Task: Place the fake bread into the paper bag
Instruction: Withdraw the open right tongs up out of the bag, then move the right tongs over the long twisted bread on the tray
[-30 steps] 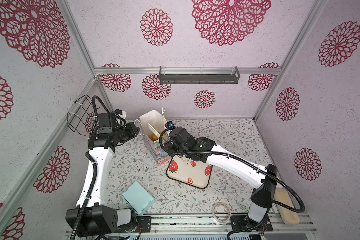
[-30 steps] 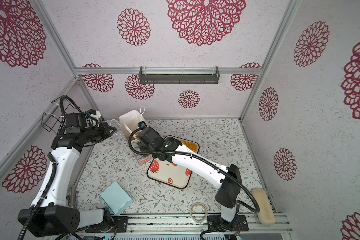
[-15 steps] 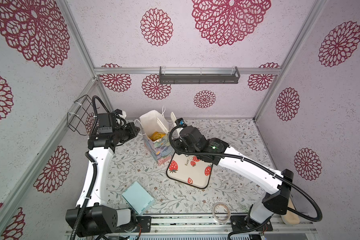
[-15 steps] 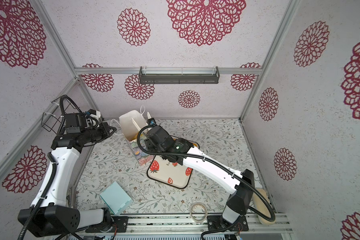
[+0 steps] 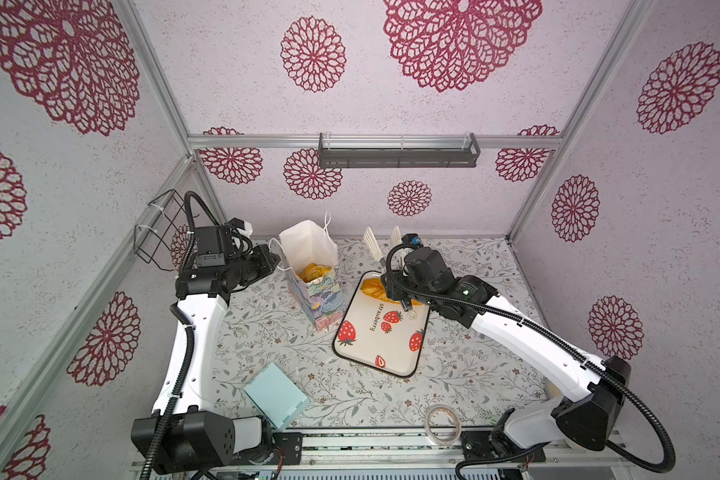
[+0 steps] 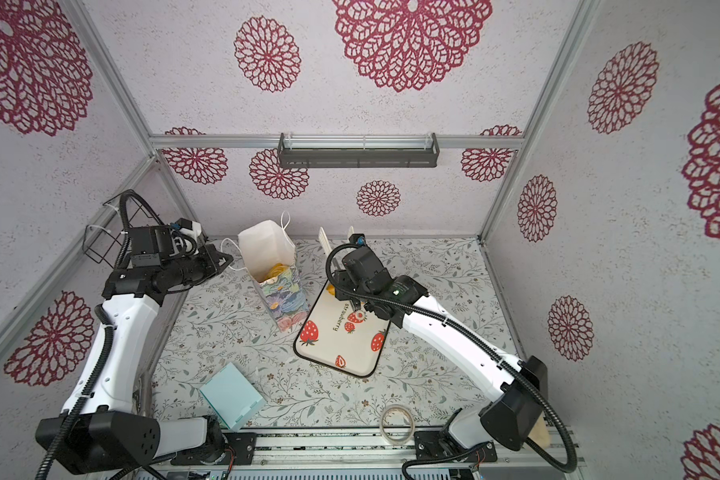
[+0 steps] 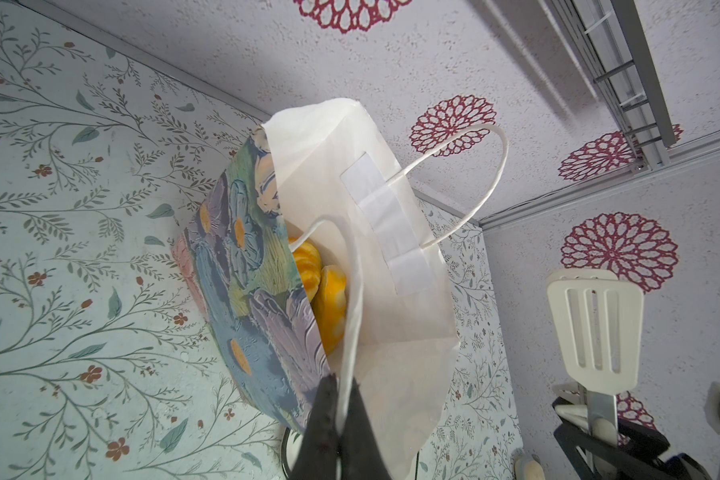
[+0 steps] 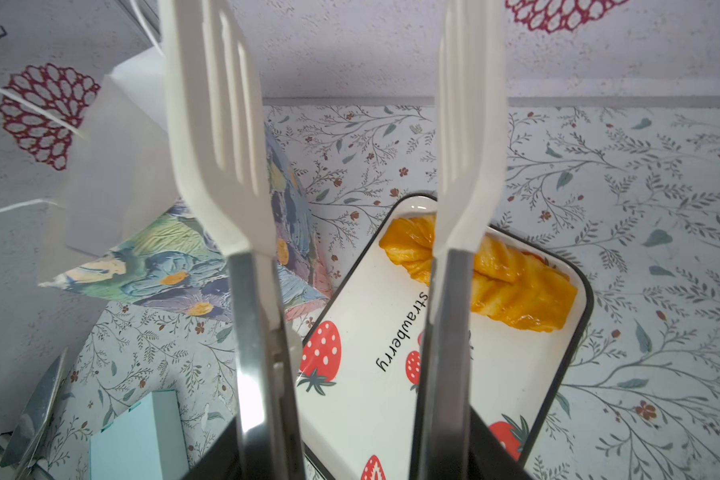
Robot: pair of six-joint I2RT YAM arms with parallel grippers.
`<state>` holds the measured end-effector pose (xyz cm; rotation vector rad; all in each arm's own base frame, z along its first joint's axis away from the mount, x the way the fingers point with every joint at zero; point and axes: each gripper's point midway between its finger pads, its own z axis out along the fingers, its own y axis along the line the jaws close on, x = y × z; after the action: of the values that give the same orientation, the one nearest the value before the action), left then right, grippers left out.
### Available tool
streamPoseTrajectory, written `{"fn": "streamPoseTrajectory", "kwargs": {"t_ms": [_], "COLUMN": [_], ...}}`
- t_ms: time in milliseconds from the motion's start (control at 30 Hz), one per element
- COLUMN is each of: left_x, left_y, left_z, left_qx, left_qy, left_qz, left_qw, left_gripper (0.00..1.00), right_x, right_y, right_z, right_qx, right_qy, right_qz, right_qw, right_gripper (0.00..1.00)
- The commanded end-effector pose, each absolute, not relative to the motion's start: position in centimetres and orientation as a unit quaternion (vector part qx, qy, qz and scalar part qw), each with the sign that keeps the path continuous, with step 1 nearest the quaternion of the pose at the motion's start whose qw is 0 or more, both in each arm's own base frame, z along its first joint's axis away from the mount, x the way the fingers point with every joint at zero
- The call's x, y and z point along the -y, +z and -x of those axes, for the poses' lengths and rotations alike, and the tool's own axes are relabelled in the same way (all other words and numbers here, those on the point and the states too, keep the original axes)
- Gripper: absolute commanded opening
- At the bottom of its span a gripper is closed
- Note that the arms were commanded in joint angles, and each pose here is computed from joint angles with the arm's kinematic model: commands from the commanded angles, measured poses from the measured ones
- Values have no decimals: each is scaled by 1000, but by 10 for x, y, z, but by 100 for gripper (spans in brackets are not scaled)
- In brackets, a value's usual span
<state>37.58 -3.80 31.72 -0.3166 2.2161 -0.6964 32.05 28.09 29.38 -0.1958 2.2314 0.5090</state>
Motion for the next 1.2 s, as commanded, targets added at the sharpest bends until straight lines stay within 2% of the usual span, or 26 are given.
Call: {"fn": "streamPoseTrajectory", "kwargs": {"t_ms": [0,167,533,767,1167], "left_x": [39,39,39,39,39], "left_y": [324,324,325,325,325], "left_z": [-374,-374,-373,-371,-371], "left_qx": [-867,-867,-866,-866,-865], "left_qy": [-273,-274,-275,-275,-274], "left_qz": [118,119,118,118,117], "left_qw": [399,398,401,401,404], "left_gripper": [0,0,0,0,0], "right_x": [-266,-247,-246,-258,-244], "right_y": [315,287,227,214,183], "right_z": [-316,-314,-296,-286,-280], "right_qx": [-876,-895,-904,-892,-878], "right_qy": [235,226,321,386,423], "right_qz": [49,21,-61,-98,-159], "right_qw": [419,385,275,216,160], "right_gripper": [56,56,55,55,55]}}
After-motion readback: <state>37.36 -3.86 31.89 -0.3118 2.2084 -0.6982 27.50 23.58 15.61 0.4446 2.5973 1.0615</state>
